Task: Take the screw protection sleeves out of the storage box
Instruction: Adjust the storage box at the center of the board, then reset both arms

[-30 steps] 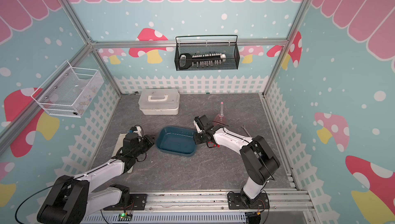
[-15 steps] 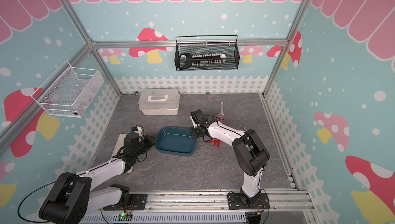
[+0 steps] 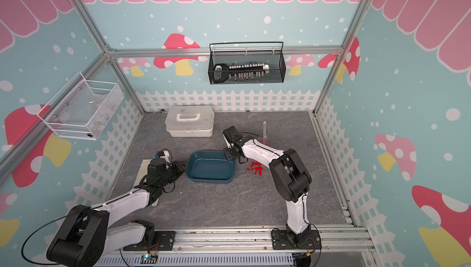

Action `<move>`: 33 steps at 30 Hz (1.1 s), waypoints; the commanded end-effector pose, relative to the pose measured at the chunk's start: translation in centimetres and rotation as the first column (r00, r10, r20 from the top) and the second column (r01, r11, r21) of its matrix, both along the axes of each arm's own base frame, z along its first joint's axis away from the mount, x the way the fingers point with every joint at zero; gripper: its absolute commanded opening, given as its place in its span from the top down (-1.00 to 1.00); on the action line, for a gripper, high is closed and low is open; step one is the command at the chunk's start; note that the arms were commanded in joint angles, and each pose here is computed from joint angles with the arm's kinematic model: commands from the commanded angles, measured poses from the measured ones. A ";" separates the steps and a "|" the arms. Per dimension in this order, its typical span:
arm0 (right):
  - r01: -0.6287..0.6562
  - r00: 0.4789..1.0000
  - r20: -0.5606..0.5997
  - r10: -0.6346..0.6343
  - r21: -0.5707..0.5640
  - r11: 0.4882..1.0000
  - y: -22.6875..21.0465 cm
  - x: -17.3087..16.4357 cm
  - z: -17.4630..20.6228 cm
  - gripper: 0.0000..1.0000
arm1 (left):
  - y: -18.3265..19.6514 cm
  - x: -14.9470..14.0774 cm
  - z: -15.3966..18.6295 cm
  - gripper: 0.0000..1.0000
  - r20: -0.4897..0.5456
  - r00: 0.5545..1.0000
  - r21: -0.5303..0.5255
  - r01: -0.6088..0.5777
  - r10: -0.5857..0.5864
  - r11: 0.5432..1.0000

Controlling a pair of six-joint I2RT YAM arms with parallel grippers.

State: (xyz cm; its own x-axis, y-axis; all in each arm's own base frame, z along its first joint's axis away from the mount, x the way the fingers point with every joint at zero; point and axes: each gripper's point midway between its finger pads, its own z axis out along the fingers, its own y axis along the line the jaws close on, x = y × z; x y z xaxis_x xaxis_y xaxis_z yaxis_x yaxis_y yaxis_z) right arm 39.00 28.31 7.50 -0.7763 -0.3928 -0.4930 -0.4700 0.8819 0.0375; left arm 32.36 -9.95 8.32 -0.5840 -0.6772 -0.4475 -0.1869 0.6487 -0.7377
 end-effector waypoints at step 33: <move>-0.058 0.888 0.454 0.077 -0.057 0.997 -9.9 -6.2 17.0 -0.98 | 8.9 1.6 14.1 -0.65 0.284 0.950 0.598 -0.280 0.128 0.751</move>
State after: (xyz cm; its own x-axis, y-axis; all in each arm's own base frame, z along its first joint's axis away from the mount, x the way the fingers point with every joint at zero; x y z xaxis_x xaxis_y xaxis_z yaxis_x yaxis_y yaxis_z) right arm 33.10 21.55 25.31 -0.4445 -0.3841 -0.8092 -0.5263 0.8430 -0.1111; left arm 34.58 -3.81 21.87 -0.3597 -0.3923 -0.8466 -0.1672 0.9197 -0.3551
